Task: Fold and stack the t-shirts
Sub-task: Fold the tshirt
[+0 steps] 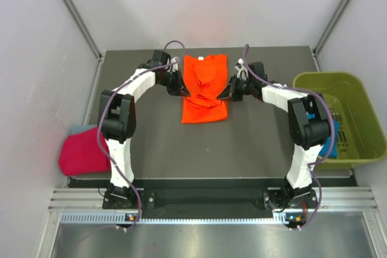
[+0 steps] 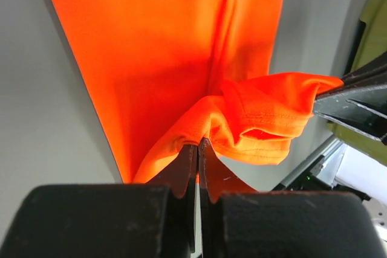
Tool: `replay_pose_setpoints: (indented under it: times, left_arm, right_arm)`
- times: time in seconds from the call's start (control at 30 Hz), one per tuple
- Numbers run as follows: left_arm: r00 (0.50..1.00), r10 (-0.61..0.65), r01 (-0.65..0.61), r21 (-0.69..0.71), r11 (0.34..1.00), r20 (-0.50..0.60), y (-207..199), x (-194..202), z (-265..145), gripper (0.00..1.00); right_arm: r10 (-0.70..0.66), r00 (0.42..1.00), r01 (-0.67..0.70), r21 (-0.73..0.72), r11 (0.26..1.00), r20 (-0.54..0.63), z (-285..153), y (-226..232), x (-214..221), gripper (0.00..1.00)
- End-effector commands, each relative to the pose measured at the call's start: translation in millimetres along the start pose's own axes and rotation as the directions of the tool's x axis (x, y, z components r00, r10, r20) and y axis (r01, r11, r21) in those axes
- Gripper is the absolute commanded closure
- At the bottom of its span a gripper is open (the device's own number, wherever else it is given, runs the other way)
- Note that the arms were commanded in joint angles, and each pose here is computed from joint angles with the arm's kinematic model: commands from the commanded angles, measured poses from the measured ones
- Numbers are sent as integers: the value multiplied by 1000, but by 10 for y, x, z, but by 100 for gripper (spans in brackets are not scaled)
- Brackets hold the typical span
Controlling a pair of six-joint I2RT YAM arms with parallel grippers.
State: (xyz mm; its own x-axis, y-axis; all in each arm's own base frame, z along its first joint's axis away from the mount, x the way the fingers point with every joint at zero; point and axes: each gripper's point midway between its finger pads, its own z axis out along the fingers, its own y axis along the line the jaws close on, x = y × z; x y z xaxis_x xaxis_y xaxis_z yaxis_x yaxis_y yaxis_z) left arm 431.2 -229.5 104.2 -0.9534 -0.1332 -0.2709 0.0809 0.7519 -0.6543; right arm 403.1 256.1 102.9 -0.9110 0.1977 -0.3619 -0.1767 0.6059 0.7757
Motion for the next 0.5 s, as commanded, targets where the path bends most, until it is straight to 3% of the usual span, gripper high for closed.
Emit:
replay_pose_setpoints:
  times: [0.0,0.47]
  left_arm:
    - [998,43,-44,26,999,38,-77,-197,41,100]
    - [993,67,-64,-34,997,93,49,-412,131,100]
  right_arm:
    - [-55,997,58,-37,998,62,18,85,-289,100]
    - [-60,995,62,-20,998,82,187,-112,-427,100]
